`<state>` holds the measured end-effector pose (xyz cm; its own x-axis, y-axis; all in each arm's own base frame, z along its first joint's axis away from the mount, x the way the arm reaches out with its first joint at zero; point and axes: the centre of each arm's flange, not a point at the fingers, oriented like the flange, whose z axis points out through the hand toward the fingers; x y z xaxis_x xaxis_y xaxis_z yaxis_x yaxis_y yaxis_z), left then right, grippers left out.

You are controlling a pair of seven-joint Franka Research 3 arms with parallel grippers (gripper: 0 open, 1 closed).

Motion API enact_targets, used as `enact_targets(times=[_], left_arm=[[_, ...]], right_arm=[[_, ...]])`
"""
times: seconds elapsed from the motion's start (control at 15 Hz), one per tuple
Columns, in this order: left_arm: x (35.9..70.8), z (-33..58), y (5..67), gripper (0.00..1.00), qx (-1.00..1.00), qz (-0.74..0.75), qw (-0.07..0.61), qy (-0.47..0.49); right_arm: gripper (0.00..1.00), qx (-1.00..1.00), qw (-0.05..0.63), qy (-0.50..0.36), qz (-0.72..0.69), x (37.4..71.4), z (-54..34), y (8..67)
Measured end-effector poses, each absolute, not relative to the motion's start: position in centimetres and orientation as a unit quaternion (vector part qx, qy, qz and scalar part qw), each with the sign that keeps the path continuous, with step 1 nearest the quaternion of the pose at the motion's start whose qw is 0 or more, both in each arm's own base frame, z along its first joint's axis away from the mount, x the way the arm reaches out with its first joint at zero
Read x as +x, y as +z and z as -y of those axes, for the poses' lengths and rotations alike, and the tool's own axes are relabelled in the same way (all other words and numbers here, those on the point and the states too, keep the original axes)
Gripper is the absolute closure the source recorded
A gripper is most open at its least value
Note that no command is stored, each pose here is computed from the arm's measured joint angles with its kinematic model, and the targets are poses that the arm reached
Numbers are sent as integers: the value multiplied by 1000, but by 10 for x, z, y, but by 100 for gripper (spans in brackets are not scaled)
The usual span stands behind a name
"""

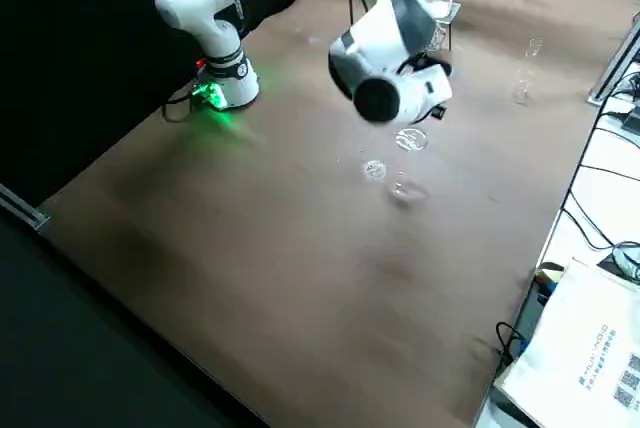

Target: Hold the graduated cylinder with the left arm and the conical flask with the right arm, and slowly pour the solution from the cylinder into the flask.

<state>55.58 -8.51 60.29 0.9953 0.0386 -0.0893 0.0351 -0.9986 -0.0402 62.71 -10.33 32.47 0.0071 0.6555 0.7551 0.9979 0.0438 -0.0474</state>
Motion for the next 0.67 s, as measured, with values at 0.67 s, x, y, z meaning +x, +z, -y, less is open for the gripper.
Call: enact_targets(times=[0.67], left_arm=[[556, 85, 603, 0, -999, 19, 19, 45]], right_arm=[[61, -590, 364, -331, 640, 588, 180, 218]])
